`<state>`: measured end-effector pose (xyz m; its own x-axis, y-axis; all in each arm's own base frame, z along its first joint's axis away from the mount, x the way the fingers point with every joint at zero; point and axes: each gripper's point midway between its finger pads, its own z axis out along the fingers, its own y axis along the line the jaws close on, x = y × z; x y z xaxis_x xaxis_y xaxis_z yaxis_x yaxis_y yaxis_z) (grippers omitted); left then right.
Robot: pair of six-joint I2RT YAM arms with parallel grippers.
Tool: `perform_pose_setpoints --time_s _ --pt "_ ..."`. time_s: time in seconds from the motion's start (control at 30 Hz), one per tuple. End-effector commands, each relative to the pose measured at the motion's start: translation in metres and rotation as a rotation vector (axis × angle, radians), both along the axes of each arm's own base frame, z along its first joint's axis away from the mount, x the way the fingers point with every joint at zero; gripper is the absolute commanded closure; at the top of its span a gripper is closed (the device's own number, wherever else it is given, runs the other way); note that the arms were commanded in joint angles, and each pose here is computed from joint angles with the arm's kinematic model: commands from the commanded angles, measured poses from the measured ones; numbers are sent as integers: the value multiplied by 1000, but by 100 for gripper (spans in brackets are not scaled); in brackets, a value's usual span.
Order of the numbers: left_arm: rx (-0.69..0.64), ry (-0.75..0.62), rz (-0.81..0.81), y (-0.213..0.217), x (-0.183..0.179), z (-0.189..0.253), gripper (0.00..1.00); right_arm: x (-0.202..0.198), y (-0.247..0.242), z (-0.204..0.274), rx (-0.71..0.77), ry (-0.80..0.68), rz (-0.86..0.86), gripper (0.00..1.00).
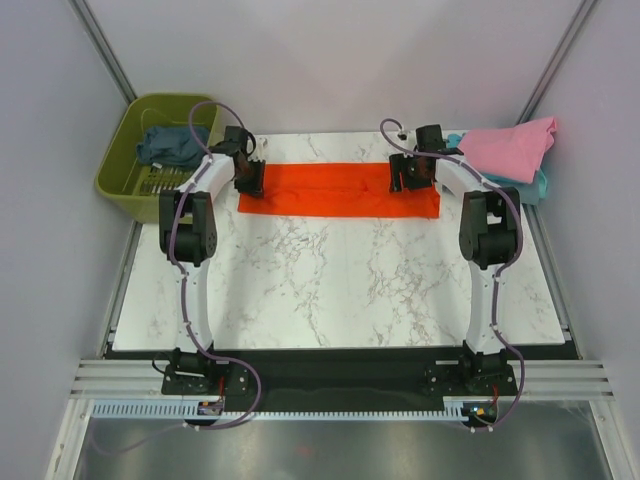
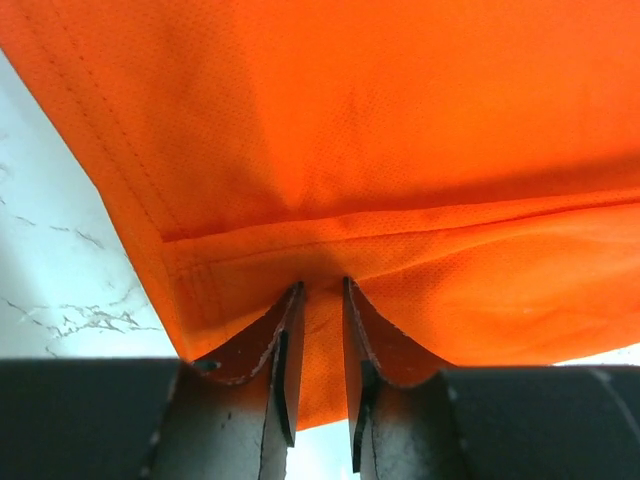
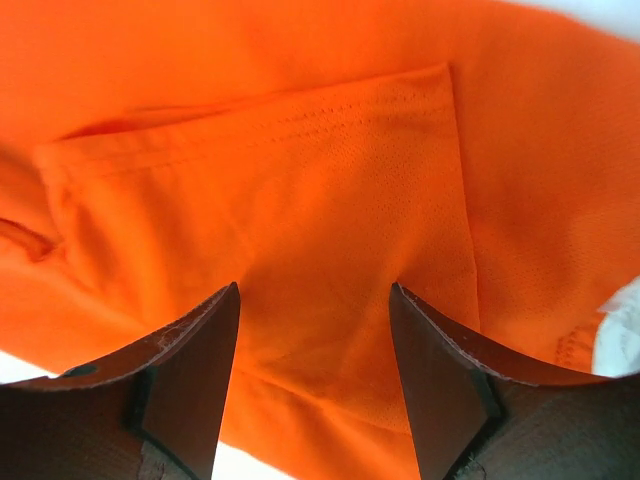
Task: Fold and stack the t-shirts
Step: Fold the tshirt
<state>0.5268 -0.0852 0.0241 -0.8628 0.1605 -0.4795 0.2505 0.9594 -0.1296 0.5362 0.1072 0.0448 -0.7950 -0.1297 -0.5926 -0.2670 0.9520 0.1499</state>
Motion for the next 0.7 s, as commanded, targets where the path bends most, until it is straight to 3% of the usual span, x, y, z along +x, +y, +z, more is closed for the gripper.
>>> perform_pose_setpoints --time_s 0.0,0.33,0.67 --pt "74 -2 -43 -2 -12 1 70 -4 2 -23 23 56 -6 30" --pt "179 71 -98 -16 -71 -3 66 30 3 -39 13 46 -9 31" --pt "218 169 -277 -62 -183 -6 65 64 12 -39 40 -19 2 30"
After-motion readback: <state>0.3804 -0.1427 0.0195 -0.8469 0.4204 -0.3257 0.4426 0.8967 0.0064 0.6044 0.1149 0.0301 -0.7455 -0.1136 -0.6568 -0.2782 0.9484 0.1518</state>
